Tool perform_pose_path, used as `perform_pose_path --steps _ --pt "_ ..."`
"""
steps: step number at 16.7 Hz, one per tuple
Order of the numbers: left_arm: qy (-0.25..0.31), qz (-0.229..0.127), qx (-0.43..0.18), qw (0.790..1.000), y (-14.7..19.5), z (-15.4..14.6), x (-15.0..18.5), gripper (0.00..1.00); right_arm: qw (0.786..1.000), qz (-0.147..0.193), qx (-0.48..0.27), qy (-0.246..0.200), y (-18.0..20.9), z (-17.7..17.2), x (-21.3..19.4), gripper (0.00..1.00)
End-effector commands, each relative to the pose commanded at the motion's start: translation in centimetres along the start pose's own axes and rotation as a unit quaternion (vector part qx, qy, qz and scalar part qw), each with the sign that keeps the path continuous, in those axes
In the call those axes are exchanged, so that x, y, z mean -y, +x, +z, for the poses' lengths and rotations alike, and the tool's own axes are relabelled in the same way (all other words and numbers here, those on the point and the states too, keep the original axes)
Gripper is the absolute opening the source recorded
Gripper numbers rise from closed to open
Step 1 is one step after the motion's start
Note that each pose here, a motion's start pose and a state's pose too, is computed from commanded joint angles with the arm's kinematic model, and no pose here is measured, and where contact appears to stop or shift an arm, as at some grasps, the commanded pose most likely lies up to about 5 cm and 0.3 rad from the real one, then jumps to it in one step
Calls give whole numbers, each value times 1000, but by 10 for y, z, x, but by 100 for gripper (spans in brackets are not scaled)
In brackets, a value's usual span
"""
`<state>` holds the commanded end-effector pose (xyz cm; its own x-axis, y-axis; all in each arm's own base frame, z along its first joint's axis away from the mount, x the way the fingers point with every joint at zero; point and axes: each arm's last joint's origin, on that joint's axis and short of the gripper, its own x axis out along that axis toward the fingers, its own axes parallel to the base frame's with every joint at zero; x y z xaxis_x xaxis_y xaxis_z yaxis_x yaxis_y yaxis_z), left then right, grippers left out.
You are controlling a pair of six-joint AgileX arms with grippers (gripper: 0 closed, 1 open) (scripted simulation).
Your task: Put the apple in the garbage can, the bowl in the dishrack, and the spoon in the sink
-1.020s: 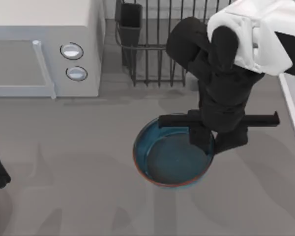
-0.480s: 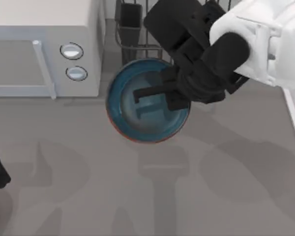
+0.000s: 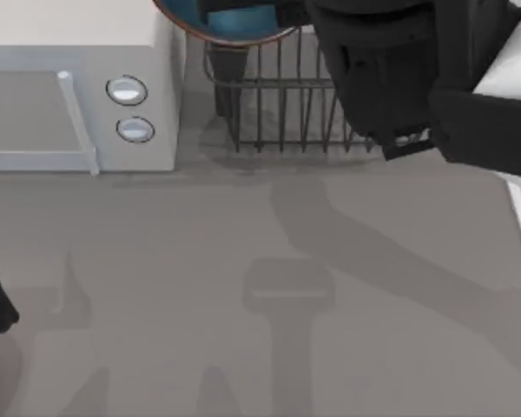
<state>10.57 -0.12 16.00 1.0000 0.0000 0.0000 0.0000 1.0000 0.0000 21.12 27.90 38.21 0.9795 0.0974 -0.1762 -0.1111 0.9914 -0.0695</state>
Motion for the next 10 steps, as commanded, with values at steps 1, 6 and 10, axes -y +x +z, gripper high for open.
perform_pose_path --steps 1,6,10 --pt "0 0 0 1000 0 0 0 100 999 -15 29 11 -10 9 3 0" --pt "0 0 0 1000 0 0 0 100 994 -57 86 40 -36 30 14 0" --pt "0 0 0 1000 0 0 0 100 994 -59 86 41 -35 31 15 0"
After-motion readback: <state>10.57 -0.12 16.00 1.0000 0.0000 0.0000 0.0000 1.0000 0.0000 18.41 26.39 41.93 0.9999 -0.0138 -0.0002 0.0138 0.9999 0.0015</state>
